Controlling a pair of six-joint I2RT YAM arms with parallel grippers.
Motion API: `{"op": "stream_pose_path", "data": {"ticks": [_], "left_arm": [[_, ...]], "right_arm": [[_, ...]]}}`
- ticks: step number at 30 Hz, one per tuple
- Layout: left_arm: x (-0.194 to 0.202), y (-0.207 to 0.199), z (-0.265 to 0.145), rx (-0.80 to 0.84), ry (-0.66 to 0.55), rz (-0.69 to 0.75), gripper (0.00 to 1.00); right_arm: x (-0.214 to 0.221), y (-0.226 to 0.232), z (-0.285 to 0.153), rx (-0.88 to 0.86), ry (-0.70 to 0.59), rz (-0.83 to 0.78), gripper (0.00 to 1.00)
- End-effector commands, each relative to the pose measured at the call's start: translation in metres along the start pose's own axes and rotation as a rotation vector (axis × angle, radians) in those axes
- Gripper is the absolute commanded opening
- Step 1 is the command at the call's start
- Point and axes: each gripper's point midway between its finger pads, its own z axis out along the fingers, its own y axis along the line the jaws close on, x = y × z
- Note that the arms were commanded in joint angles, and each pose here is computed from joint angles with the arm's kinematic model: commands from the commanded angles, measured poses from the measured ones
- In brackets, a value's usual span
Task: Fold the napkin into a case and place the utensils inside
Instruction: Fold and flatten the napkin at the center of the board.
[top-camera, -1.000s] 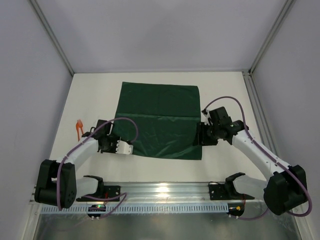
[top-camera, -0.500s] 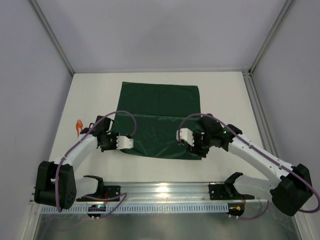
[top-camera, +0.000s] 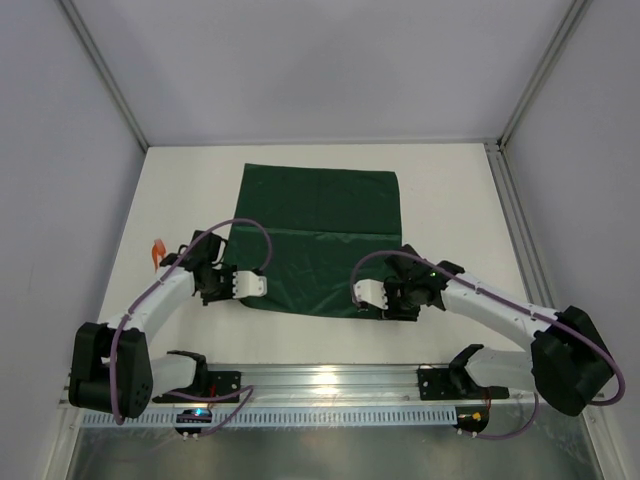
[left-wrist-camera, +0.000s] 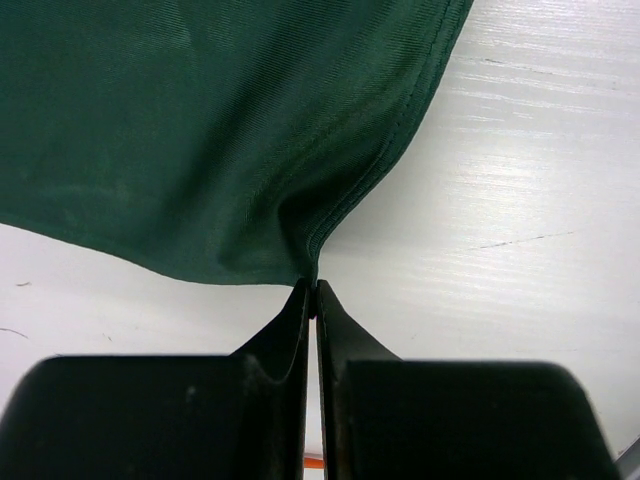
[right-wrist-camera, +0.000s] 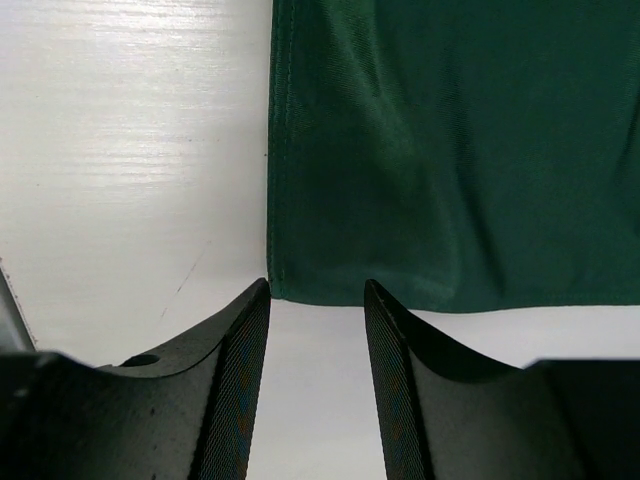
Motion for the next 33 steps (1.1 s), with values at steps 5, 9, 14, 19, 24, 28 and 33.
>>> {"op": "stream_pose_path", "data": {"ticks": [5, 9, 14, 19, 24, 28, 33], "left_arm": [[-0.011, 0.008, -0.008, -0.018, -0.036, -0.017, 0.00], [-0.009, 0.009, -0.007, -0.019, -0.028, -0.025, 0.00], [-0.007, 0.011, -0.009, -0.029, -0.014, -0.046, 0.00], [-0.003, 0.013, -0.011, -0.042, 0.010, -0.080, 0.00], [-0.004, 0.005, -0.020, -0.010, 0.006, -0.126, 0.00], [0.000, -0.012, -0.034, 0.043, 0.027, -0.203, 0.00], [-0.009, -0.039, -0.054, 0.120, 0.004, -0.271, 0.00]], "right_arm": [[0.021, 0.005, 0.018, -0.050, 0.123, -0.002, 0.47], [0.028, 0.013, 0.021, -0.064, 0.151, -0.004, 0.47], [0.030, 0.015, 0.024, -0.075, 0.174, 0.004, 0.29], [0.028, 0.015, 0.023, -0.066, 0.174, -0.006, 0.09], [0.015, 0.008, 0.008, -0.028, 0.126, -0.011, 0.04], [-0.002, 0.012, -0.012, -0.020, 0.047, -0.025, 0.04], [-0.025, 0.025, -0.040, -0.049, -0.059, -0.033, 0.04]]}}
